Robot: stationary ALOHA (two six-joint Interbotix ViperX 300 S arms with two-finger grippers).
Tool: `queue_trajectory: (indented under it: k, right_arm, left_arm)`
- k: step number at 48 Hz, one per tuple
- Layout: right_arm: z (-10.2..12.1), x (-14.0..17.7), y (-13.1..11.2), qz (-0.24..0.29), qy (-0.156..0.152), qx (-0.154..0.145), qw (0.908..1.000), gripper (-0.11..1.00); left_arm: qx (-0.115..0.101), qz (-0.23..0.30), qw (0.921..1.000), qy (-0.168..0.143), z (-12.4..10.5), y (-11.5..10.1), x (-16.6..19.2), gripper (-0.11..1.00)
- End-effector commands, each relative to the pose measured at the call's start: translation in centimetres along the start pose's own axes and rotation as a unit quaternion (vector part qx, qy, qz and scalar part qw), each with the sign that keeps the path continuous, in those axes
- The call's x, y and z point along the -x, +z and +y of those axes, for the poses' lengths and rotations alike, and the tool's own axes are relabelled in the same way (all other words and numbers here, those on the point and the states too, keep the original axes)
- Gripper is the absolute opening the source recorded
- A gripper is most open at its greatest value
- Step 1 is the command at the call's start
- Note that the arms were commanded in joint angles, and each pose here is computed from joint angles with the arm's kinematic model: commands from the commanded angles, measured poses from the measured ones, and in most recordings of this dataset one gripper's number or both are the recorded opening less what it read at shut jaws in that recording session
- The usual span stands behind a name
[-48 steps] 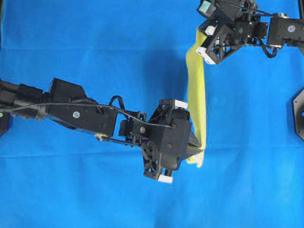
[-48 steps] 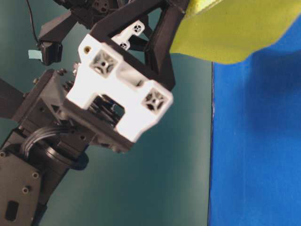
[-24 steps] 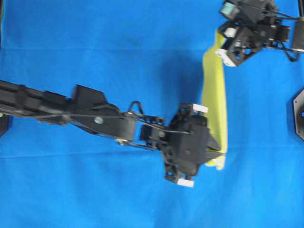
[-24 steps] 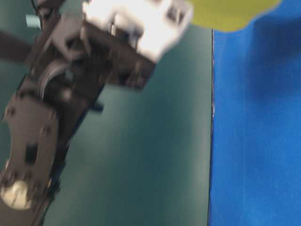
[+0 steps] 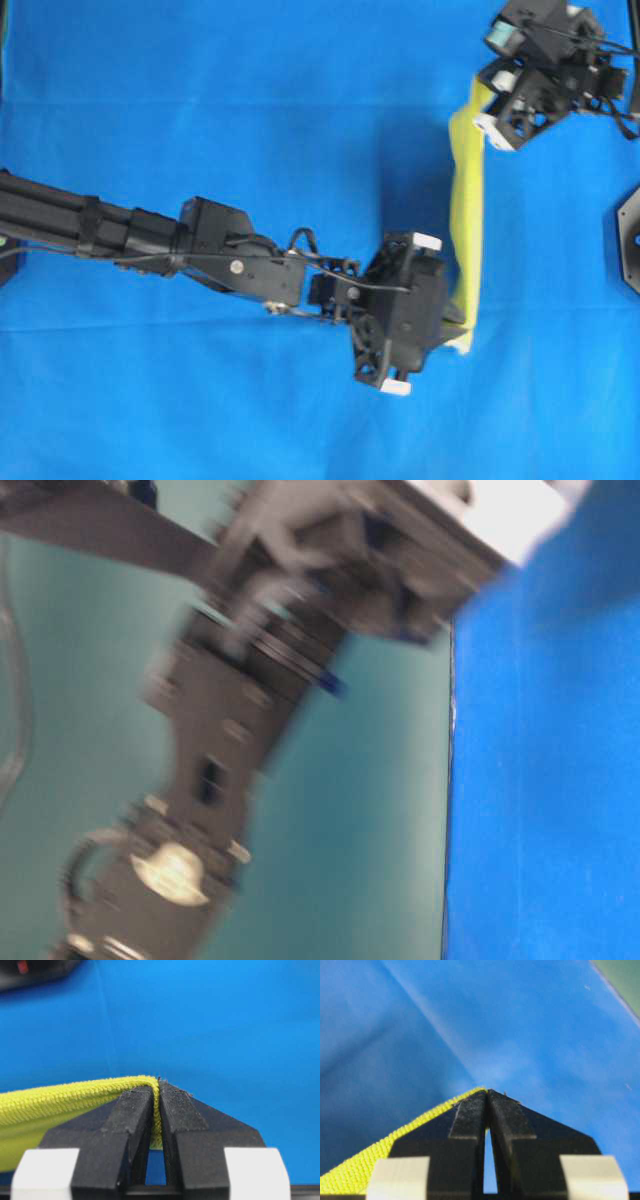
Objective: Fold the yellow towel.
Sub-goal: 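Lift the towel and rotate it to vertical, right gripper moving up, then lower the towel strip vertically onto the table and release both grippers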
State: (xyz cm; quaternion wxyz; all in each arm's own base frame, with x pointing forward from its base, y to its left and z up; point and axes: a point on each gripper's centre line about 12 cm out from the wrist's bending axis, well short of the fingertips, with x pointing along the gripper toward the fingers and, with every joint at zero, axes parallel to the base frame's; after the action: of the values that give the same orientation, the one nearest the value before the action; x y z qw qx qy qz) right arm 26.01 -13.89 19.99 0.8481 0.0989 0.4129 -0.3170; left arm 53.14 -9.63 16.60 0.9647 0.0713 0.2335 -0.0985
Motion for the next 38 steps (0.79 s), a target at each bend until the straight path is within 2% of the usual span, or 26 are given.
queue_trajectory:
  k: [1,11,24,28,38]
  right_arm:
    - [0.3,-1.2,2.1,-0.023,0.010,0.000,0.9997,0.01]
    - [2.3,-5.3,4.5,-0.026,0.034,0.007,0.9991,0.01]
    - [4.0,-7.8,6.1,-0.023,0.043,0.016,0.9987,0.01]
    - [4.1,-8.1,6.0,-0.020,0.043,0.018,0.9987,0.01]
    - [4.8,-8.2,5.7,-0.023,0.053,0.026,0.9980,0.01]
  left_arm:
    - [-0.004,-0.035,0.9994,-0.008,-1.2,1.8,2.1,0.03]
    - [-0.002,-0.020,0.9996,-0.018,-2.4,-0.8,4.3,0.03]
    - [0.032,0.015,0.9991,-0.025,-3.1,-3.9,6.8,0.03]
    - [0.042,0.017,0.9987,-0.024,-2.9,-4.2,6.9,0.03]
    - [0.043,0.013,0.9988,-0.021,-2.6,-3.8,6.7,0.03]
